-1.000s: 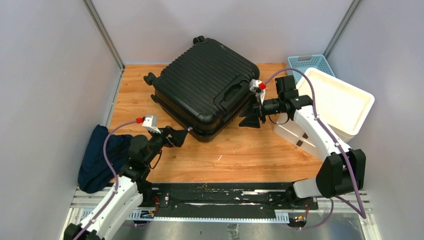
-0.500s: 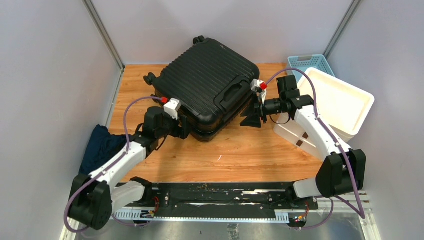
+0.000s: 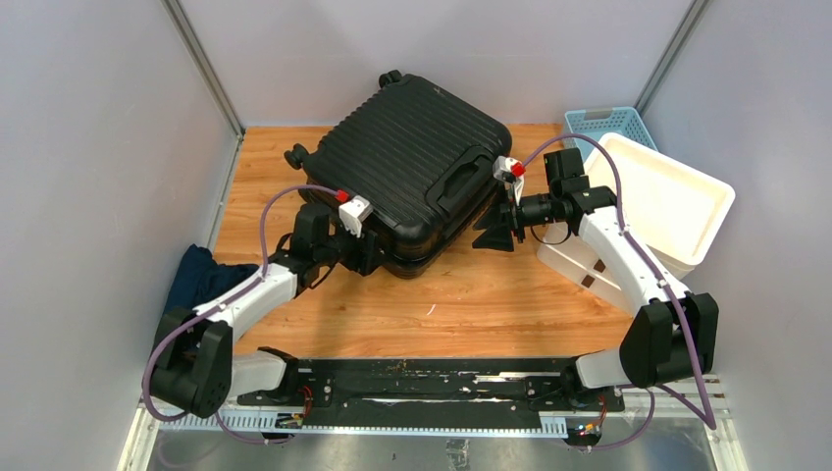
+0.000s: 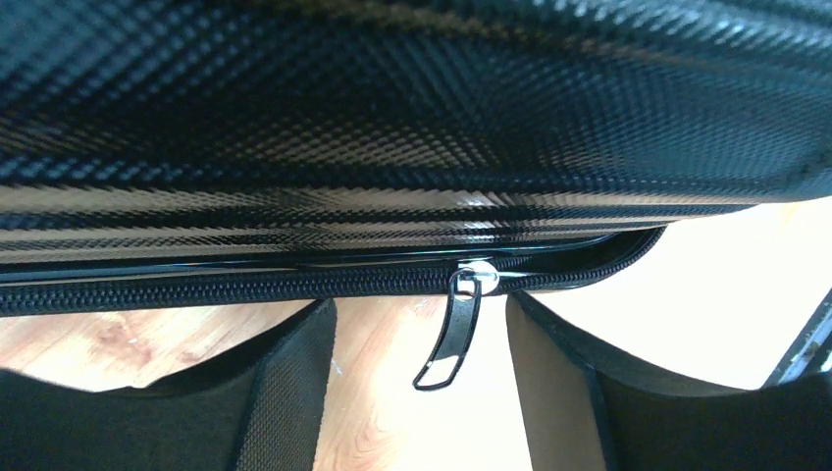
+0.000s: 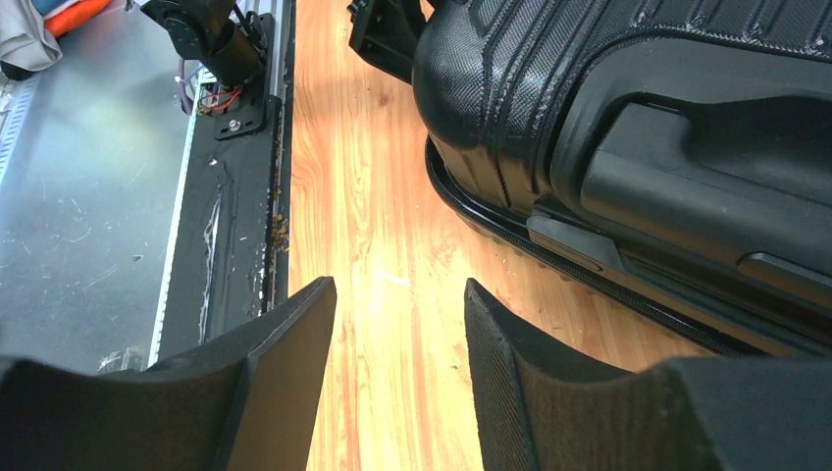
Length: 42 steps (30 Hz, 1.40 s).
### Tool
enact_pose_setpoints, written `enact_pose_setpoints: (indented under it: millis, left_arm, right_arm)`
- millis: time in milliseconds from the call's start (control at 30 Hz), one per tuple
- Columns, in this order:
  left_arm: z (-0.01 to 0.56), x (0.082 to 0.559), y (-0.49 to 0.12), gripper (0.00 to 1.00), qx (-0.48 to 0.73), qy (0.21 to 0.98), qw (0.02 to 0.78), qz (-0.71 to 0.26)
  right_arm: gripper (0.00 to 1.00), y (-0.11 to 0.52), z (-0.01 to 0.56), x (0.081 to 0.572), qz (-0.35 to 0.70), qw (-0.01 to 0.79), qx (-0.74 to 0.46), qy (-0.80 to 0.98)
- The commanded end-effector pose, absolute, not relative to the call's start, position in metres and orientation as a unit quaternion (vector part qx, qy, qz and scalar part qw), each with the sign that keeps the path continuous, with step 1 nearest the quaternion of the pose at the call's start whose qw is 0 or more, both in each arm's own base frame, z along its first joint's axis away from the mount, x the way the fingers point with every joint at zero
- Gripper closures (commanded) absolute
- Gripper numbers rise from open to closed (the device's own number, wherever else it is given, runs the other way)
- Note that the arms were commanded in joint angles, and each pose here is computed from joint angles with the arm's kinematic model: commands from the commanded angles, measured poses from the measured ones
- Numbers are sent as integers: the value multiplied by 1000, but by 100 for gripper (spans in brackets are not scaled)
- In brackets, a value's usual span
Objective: Open, take out, and arrange the luggage
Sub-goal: Unzip the luggage at the center of the board.
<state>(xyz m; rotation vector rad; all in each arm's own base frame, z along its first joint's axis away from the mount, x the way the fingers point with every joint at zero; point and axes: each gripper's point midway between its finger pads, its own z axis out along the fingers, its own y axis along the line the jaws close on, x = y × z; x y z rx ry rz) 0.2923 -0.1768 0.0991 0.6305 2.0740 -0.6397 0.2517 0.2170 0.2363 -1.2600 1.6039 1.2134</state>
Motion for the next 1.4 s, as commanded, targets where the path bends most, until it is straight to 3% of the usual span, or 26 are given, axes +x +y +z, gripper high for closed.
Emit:
enact_pose_setpoints:
  millis: [0, 167, 367, 533, 633, 667, 933, 1133, 1367]
  left_arm:
    - [101, 303, -181, 39, 268, 820, 432, -263]
    - [97, 303, -188, 67, 269, 820, 418, -283]
    - [103, 302, -187, 83, 257, 818, 430, -285]
    - [115, 303, -184, 81, 258, 807, 453, -275]
    - [116, 304, -185, 58, 253, 809, 452, -279]
    - [116, 303, -186, 56, 255, 808, 450, -282]
    - [116, 307, -192, 56, 256, 808, 441, -295]
    - [116, 300, -193, 45, 261, 804, 440, -303]
    - [100, 292, -191, 45, 239, 820, 412, -318]
  right_arm:
    - [45, 214, 249, 253, 473, 389, -498, 614]
    - [45, 214, 249, 253, 473, 390, -498, 613]
    - [45, 214, 249, 253, 473, 390, -498, 613]
    - [45, 214, 248, 253, 475, 388, -498, 614]
    - [45, 214, 248, 253, 474, 388, -498, 614]
    - [45, 214, 248, 253, 474, 388, -498, 614]
    - [45, 213, 247, 254, 471, 388, -498, 616]
    - [45, 213, 246, 255, 471, 387, -498, 616]
    - [45, 213, 246, 254, 473, 386, -498, 615]
